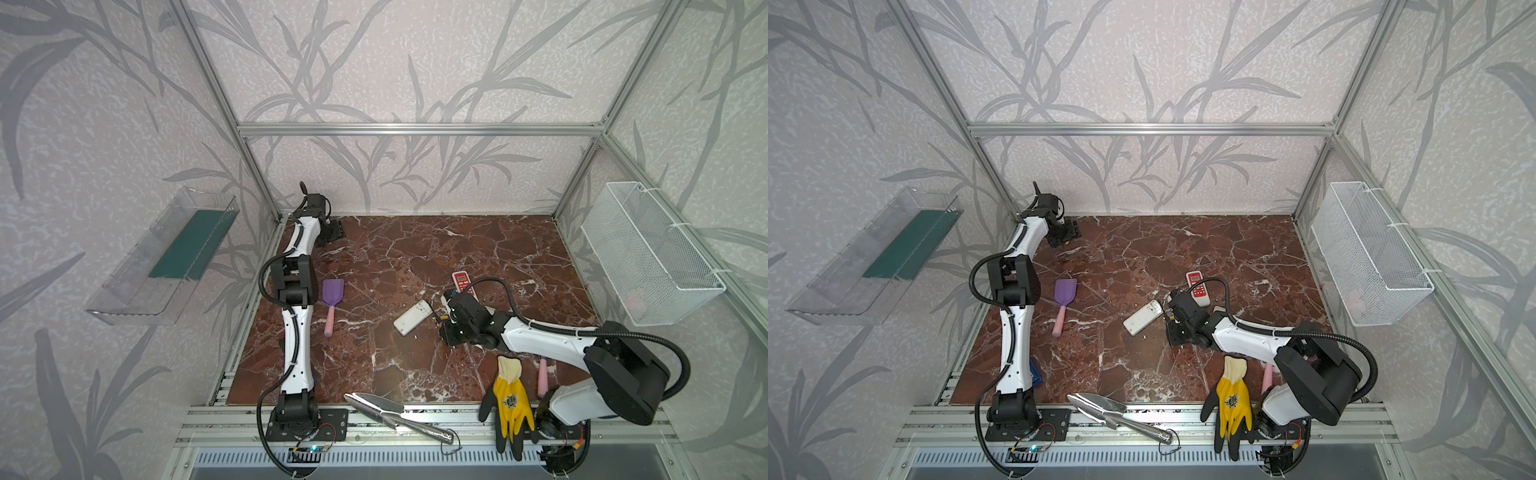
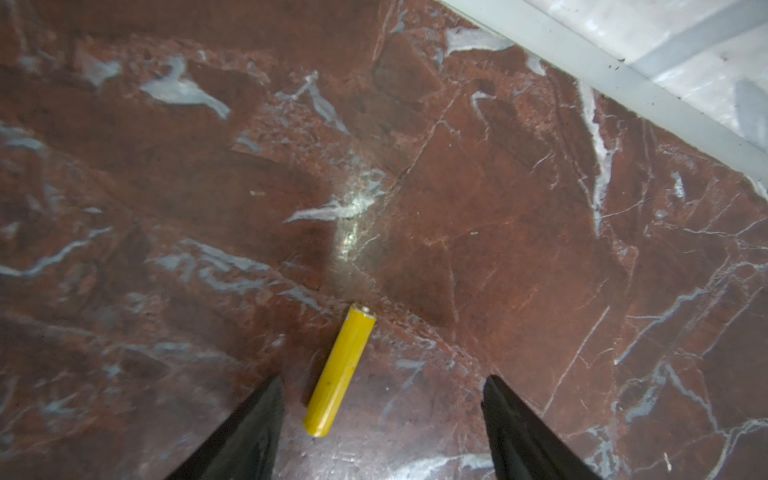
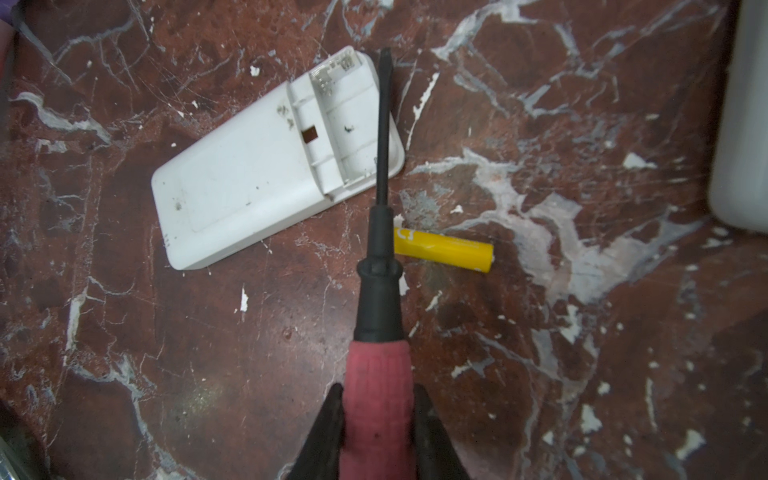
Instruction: Unload the batteries from the remote control
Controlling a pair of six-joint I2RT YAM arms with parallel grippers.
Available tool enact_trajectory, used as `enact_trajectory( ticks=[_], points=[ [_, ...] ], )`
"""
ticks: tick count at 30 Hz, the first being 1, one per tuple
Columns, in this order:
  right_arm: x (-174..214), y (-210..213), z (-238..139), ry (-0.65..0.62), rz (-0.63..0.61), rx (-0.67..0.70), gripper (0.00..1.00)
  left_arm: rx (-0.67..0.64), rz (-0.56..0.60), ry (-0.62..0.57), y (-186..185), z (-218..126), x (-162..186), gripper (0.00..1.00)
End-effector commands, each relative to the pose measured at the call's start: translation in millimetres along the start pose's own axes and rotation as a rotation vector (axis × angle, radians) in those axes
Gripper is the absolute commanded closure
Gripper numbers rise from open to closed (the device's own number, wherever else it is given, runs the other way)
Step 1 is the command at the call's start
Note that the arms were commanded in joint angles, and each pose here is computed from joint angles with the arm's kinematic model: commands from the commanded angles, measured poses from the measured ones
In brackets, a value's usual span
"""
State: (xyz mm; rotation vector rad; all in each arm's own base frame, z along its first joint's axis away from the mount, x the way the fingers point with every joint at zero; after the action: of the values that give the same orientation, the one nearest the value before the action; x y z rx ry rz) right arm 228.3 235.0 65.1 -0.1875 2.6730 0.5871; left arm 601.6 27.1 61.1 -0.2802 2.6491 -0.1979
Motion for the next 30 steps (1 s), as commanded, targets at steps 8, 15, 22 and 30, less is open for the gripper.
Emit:
enact_trajectory(
  ticks=[8,15,22,30],
  points=[
    [-9.3,10.9,-12.1,-0.040,-0.001,-0.038,0.99,-0.075,0.075,0.023,-8.8,-17.7,4.2,0.15],
    [-7.6,-1.7,-18.5,-0.050,0.013,0.037,0.99,-0.057,0.102,-0.046,-26.9,-54.6,-7.6,0.01],
    [-0.8,-21.1,-30.5,-0.090,0.037,0.106,0.99,-0.022,0.179,-0.091,-65.7,-99.2,-7.1,0.00],
    [12.2,-48.1,-29.0,-0.084,0.051,0.195,0.99,0.094,0.307,-0.086,-132.5,-133.0,37.4,0.01]
  ],
)
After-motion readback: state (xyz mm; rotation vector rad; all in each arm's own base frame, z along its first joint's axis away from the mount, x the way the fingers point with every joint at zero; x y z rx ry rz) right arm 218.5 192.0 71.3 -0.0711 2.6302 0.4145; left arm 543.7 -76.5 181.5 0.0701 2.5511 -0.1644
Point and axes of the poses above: each gripper's point midway between its finger pads, its own z axis out along the fingers, its own y axis along the line the jaws close on, x = y × z, the point moved 3 cm from there along -z, back along the fingers, and after that the axes turned 8 degrees about z, right-handed, at the moved point
